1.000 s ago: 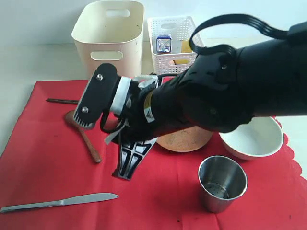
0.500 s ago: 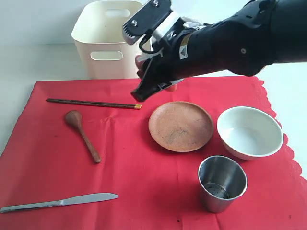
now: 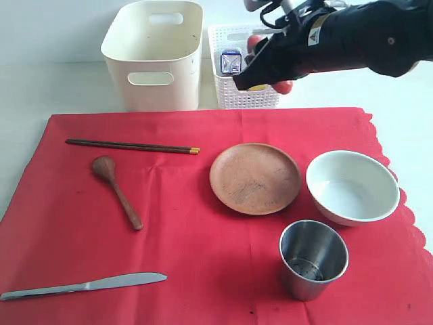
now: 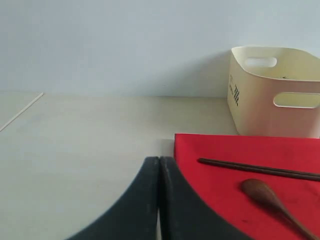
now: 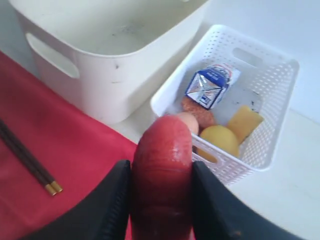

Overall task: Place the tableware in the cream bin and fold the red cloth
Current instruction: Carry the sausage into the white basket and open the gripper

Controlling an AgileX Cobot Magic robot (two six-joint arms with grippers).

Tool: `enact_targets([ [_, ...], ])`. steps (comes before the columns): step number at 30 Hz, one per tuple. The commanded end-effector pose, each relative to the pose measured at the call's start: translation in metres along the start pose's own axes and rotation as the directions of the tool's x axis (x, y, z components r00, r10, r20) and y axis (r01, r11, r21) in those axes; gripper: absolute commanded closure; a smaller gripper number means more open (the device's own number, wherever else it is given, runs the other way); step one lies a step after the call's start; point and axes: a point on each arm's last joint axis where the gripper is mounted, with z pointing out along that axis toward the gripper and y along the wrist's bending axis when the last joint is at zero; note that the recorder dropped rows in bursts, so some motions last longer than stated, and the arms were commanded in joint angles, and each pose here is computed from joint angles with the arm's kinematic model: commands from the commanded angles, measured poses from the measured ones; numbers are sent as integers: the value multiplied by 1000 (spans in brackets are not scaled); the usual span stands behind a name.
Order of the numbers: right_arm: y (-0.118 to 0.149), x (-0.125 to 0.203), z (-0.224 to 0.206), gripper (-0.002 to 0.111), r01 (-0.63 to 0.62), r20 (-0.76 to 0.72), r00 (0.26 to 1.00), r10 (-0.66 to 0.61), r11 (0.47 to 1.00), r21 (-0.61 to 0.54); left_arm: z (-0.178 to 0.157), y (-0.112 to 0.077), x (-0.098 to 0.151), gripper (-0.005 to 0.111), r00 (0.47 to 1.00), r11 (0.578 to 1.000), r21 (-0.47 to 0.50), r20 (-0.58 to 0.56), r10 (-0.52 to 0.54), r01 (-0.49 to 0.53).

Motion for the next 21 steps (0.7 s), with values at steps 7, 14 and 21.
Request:
enact_targets([
  [7,-26,-1,19,108,-74,131,989,66,996,58,0,0,-1,107,1000,1000,-2,8,1,-1],
  [14,-29,-12,40,108,-24,112,994,17,998,64,0,0,-1,107,1000,1000,-2,8,1,-1],
  [21,-34,-22,67,108,-41,136,990,31,997,68,0,0,-1,107,1000,1000,-2,8,1,-1],
])
